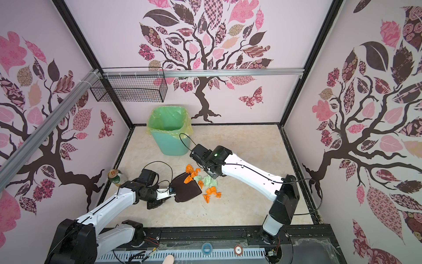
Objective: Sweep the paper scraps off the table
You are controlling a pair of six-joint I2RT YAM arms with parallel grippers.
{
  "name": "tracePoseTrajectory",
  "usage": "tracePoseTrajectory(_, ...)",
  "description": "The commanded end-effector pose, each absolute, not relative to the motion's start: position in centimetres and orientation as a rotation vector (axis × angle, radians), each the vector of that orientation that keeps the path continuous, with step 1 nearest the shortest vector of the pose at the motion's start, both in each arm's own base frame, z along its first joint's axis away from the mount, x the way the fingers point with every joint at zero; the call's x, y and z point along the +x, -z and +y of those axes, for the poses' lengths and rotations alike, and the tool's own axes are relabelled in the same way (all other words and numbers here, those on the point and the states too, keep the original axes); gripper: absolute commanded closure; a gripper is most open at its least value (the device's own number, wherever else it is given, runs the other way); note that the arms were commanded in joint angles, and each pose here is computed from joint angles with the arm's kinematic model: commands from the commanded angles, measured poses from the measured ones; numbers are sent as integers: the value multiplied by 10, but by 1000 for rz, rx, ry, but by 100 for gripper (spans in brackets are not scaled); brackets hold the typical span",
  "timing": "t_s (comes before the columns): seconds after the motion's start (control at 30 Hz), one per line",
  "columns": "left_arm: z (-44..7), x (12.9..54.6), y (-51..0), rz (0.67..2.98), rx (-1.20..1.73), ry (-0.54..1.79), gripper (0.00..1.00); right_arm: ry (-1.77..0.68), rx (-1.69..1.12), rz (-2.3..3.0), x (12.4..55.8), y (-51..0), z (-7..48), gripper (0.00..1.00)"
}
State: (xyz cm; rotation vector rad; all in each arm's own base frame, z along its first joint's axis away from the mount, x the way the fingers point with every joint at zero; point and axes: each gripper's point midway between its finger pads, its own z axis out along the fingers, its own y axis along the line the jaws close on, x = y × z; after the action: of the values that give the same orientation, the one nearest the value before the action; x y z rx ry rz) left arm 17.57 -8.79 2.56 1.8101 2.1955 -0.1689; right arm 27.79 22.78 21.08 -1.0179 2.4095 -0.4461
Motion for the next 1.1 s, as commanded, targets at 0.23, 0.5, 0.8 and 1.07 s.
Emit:
tracePoseTrajectory(0.23,-83,169,0,2209,1864,74,81,423,-972,2384,278,-225,221,100)
tracePoseTrajectory(0.5,-77,174,8,2242,1855,5,89,427,-975,2391,276,-224,219,100)
tracePoseTrajectory(0.8,-73,169,17,2230,1862,-27,100,412,-984,2397,274,-221,219,100)
tracePoseTrajectory(1.07,-82,177,-16,2200,1808,23,100,378,-929,2414,282,-227,216,100)
